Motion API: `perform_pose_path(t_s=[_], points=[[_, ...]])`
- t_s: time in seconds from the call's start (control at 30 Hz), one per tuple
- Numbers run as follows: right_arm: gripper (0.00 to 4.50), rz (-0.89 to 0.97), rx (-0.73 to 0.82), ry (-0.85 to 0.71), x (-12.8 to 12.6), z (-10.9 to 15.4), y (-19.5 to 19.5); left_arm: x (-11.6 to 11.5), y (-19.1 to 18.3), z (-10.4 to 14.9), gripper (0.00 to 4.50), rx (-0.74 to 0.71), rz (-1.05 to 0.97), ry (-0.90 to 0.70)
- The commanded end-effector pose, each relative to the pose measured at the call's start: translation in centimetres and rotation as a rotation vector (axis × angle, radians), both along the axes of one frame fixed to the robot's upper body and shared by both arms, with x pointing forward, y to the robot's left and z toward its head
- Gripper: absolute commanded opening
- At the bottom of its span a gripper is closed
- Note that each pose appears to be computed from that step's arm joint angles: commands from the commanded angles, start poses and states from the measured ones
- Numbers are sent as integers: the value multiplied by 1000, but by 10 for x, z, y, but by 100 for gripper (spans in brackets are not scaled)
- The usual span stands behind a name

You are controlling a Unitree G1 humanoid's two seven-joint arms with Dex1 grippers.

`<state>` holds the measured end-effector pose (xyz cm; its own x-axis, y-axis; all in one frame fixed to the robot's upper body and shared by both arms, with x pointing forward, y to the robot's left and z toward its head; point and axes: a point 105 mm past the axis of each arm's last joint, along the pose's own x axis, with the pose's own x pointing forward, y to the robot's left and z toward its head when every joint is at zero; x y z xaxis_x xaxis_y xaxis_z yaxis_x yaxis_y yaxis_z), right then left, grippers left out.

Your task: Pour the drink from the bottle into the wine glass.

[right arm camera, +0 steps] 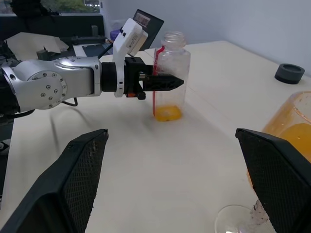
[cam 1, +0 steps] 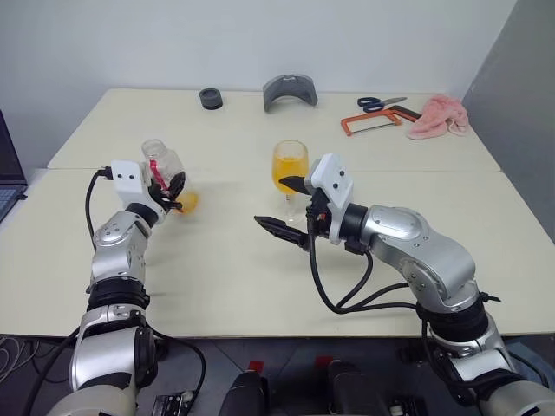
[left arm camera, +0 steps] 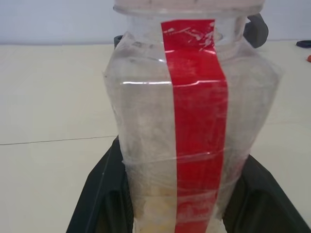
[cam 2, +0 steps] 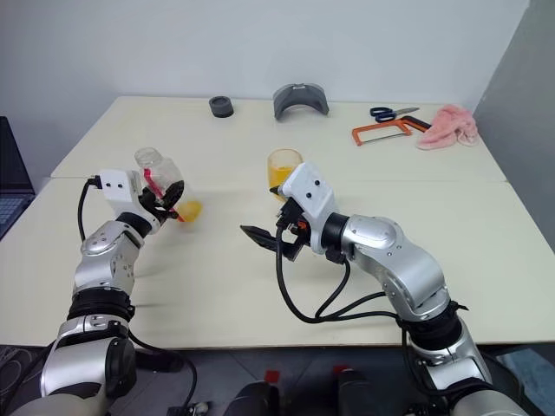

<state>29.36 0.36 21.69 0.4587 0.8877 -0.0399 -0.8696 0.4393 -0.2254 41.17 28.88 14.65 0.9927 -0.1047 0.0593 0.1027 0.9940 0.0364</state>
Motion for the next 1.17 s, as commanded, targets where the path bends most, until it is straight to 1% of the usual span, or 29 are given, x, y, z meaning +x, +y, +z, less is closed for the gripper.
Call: perform_pose_path(t_s=[0.03, 0.13, 0.17, 0.27, 0.4, 0.47, 0.57, 0.6, 0.67, 0.73, 0.8, 0.87, 0.93, 1.0, 1.17], points=[[450, 19, 13, -46, -4, 10, 3, -2, 5, -1, 342, 16, 24, -4], [450, 24, 11, -39, -5, 9, 3, -3, 5, -2, 434, 20, 25, -6], [450, 27, 10, -36, -5, 9, 3, -4, 5, -2, 446, 23, 23, -7], [450, 39, -1, -28, -6, 3, 3, -8, 2, -4, 446, 54, 7, -14], [450, 43, -39, -45, -7, -12, -3, -16, 0, -7, 446, 83, -7, -19], [450, 24, -42, -66, -7, -28, -11, -27, 0, -11, 446, 84, -12, -21], [450, -30, -56, -102, -7, -51, -26, -46, -1, -8, 446, 17, 13, -70], [450, -46, -36, -94, -7, -54, -29, -50, 1, -7, 446, 42, 42, -71], [450, -92, 18, -77, -6, -59, -37, -57, 3, -10, 446, 89, 86, -60], [450, -216, 71, -83, 1, -72, -55, -73, 0, -17, 446, 123, 104, -45], [450, -342, 119, -65, 8, -85, -73, -87, -6, -18, 446, 131, 99, -61], [450, -427, 183, -21, 14, -94, -84, -95, -8, -22, 446, 121, 115, -50], [450, -523, 222, -36, 23, -97, -95, -101, -13, -27, 446, 112, 109, -41], [450, -583, 252, -58, 29, -96, -102, -103, -16, -25, 446, 93, 105, -55], [450, -580, 248, -82, 34, -96, -100, -103, -19, -21, 446, 80, 95, -73]])
